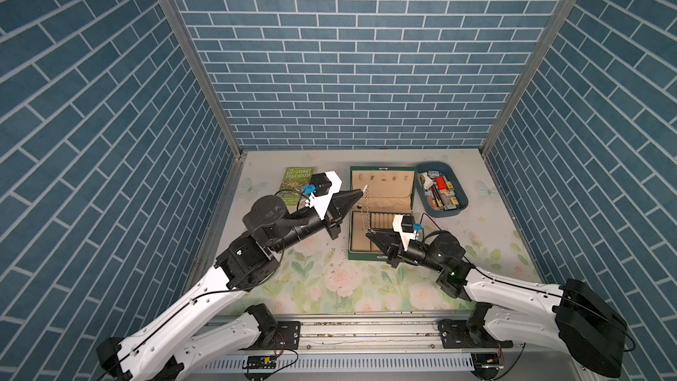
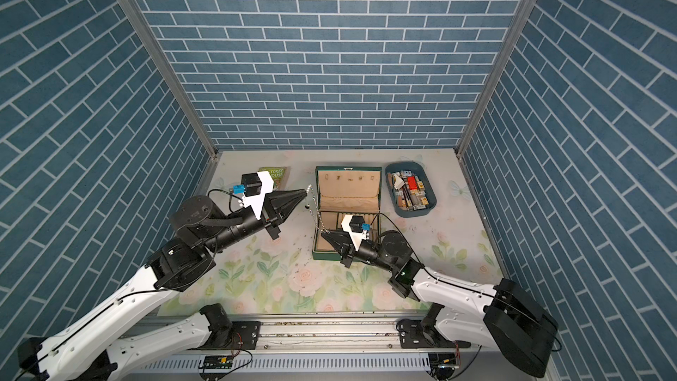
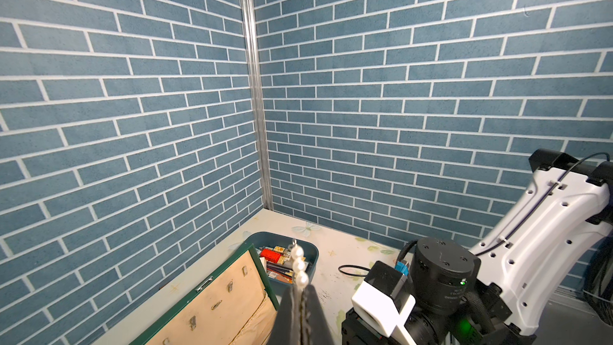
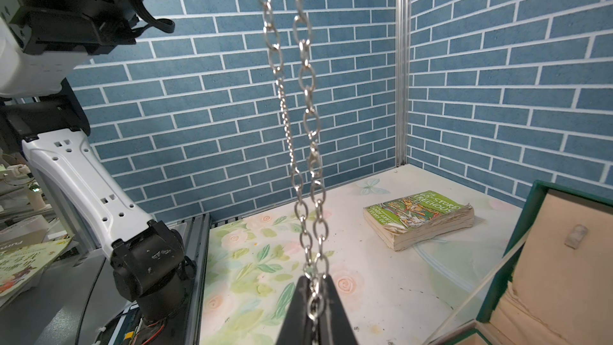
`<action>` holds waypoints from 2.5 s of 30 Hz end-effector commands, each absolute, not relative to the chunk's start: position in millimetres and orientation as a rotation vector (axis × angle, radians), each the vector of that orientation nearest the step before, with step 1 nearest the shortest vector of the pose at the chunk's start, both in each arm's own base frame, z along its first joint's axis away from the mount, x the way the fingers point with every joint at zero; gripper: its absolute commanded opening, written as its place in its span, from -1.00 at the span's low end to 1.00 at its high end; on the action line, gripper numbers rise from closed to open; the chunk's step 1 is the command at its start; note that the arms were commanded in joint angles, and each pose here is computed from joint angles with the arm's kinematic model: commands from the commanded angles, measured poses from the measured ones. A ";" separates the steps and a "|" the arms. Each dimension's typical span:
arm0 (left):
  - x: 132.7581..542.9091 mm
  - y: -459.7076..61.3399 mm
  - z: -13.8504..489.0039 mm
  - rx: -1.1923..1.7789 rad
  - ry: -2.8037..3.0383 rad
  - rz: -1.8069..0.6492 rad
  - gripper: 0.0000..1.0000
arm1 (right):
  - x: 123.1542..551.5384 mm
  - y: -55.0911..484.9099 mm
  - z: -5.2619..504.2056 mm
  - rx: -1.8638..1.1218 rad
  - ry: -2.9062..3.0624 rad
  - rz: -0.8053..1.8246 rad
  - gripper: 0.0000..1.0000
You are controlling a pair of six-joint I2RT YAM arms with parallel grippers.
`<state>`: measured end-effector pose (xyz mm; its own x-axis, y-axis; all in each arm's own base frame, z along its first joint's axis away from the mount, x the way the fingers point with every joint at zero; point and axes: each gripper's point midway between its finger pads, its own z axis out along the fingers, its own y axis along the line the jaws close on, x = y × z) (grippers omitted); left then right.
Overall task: Put jewelry chain into jewelry box
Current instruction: Hang the necklace on the jewelry box clasp.
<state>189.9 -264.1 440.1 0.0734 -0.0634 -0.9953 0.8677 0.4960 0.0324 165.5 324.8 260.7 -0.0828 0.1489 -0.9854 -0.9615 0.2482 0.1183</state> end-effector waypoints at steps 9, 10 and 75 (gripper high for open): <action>183.5 -265.5 452.1 0.809 1.282 -0.829 -1.00 | 162.1 327.4 285.2 -0.849 1.227 1.194 -0.53; 183.3 -265.8 452.0 0.811 1.283 -0.829 -1.00 | 162.4 327.3 285.6 -0.848 1.226 1.193 -0.50; 203.9 -233.3 452.3 0.625 1.284 -0.635 -1.00 | 190.4 299.2 297.6 -0.685 1.302 0.969 -1.00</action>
